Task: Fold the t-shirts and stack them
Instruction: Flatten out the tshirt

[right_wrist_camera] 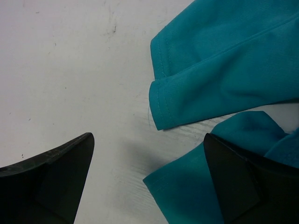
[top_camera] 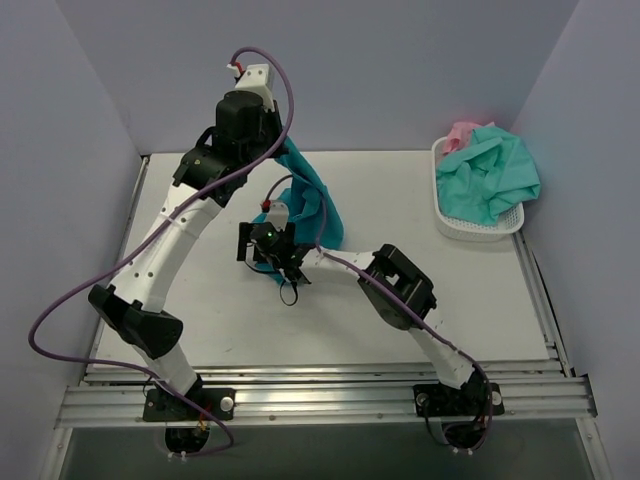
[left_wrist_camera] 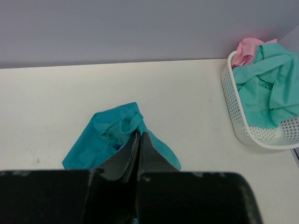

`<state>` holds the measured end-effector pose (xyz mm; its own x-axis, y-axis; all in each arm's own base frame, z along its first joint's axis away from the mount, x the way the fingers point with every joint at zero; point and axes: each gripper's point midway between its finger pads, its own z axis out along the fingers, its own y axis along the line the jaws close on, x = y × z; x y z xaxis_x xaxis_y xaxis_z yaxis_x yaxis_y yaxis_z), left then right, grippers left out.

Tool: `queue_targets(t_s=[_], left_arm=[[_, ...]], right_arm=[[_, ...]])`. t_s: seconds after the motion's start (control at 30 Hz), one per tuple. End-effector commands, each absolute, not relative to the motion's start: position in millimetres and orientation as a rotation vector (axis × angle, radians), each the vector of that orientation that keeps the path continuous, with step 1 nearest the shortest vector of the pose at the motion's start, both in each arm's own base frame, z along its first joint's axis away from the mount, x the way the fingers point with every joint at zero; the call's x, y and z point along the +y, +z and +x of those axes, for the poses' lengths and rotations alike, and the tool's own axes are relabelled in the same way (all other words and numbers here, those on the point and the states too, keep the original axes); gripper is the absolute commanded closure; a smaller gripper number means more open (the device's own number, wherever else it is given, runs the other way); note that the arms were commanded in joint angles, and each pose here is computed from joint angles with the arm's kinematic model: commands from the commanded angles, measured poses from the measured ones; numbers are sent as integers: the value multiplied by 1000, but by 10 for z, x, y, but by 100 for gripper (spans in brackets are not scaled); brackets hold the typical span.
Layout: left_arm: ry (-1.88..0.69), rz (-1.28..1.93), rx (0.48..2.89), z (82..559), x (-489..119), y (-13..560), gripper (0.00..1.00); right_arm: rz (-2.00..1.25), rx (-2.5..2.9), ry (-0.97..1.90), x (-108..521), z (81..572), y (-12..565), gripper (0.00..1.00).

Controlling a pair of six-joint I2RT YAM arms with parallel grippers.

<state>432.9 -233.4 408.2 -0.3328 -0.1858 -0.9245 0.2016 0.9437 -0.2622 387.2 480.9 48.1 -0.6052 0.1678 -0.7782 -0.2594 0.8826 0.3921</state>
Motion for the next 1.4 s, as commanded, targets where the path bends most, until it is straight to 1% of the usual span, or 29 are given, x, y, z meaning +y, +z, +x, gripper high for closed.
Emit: queue_targets(t_s=[0.0, 0.13, 0.17, 0.23, 0.27, 0.43, 0.73, 0.83, 0.87, 0.93, 0.97, 1.03, 1.07, 1.13, 1.17, 1.3, 1.33, 1.37], left_arm=[[-395, -9, 1813, 4432, -2299, 4214, 98], [-422, -6, 1815, 4441, -2350, 4179, 98], [-425, -5, 1817, 4443, -2358, 4166, 98], [-424, -6, 1817, 4443, -2349, 4166, 98], [-419, -7, 1820, 4449, -2340, 4152, 98], [-408, -13, 1806, 4426, -2272, 4179, 98], [-416, -24, 1821, 4491, -2201, 4061, 98], [-428, -31, 1826, 4532, -2179, 4006, 98], [-428, -32, 1826, 4538, -2172, 4003, 98], [-431, -37, 1833, 4564, -2164, 3970, 98], [-430, -36, 1833, 4568, -2160, 3966, 98], [-432, -34, 1835, 4581, -2162, 3951, 98], [-429, -38, 1834, 4587, -2144, 3948, 98], [-433, -37, 1833, 4586, -2150, 3946, 98], [-432, -39, 1835, 4592, -2139, 3939, 98], [-431, -43, 1836, 4593, -2117, 3920, 98], [-431, -46, 1835, 4590, -2107, 3924, 98], [-433, -45, 1835, 4589, -2104, 3921, 98]], right_arm=[[-5, 2059, 586, 4691, 3910, 1051, 0], [9, 2057, 564, 4667, 4008, 1017, 0], [6, 2074, 553, 4675, 4035, 908, 0], [11, 2068, 574, 4742, 4101, 922, 0], [3, 2090, 555, 4748, 4111, 789, 0], [7, 2102, 561, 4832, 4171, 651, 0], [28, 2131, 528, 4763, 4321, 409, 4], [39, 2148, 520, 4705, 4353, 312, 14], [36, 2150, 522, 4706, 4356, 287, 24], [34, 2154, 523, 4706, 4359, 264, 38], [34, 2159, 519, 4696, 4360, 232, 51], [33, 2162, 516, 4699, 4363, 221, 61], [28, 2166, 514, 4706, 4353, 199, 68], [31, 2174, 509, 4683, 4374, 157, 73], [32, 2181, 505, 4672, 4373, 123, 80], [33, 2198, 504, 4672, 4362, 31, 85], [29, 2208, 496, 4663, 4352, -27, 90], [30, 2211, 502, 4677, 4352, -35, 92]])
